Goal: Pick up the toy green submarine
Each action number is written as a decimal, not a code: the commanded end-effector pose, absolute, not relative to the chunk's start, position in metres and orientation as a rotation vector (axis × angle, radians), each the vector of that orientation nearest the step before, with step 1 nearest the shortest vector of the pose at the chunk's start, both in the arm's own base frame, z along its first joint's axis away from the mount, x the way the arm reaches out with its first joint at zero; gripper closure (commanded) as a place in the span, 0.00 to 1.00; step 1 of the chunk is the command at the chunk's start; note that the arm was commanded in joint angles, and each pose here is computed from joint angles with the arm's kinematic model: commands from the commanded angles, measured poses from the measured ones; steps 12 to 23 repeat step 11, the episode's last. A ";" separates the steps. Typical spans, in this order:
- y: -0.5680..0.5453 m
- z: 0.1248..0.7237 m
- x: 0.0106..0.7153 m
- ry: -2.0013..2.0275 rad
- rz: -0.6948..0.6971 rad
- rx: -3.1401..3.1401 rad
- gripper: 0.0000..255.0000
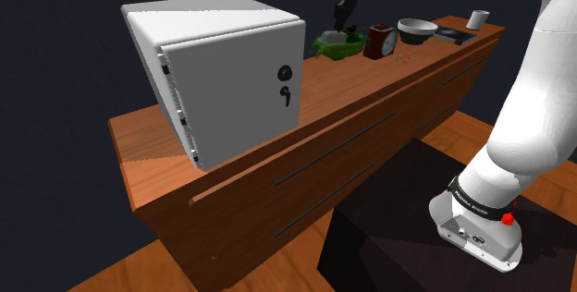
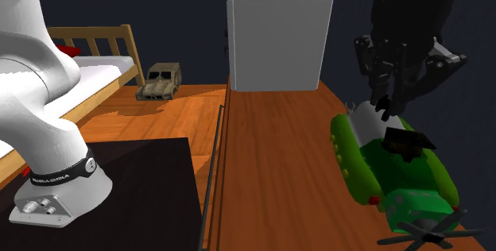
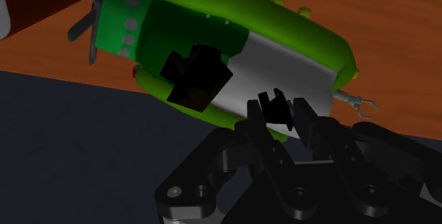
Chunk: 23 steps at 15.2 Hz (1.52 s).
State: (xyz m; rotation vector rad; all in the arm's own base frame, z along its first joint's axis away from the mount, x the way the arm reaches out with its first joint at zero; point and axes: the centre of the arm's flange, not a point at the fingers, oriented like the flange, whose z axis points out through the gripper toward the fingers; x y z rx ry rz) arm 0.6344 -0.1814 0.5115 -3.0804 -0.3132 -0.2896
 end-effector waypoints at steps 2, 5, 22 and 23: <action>-0.181 0.530 0.636 -0.313 -0.295 -3.081 1.00; -0.181 0.545 0.636 -0.313 -0.295 -3.081 1.00; -0.181 0.567 0.636 -0.313 -0.295 -3.081 1.00; -0.181 0.567 0.636 -0.313 -0.295 -3.081 1.00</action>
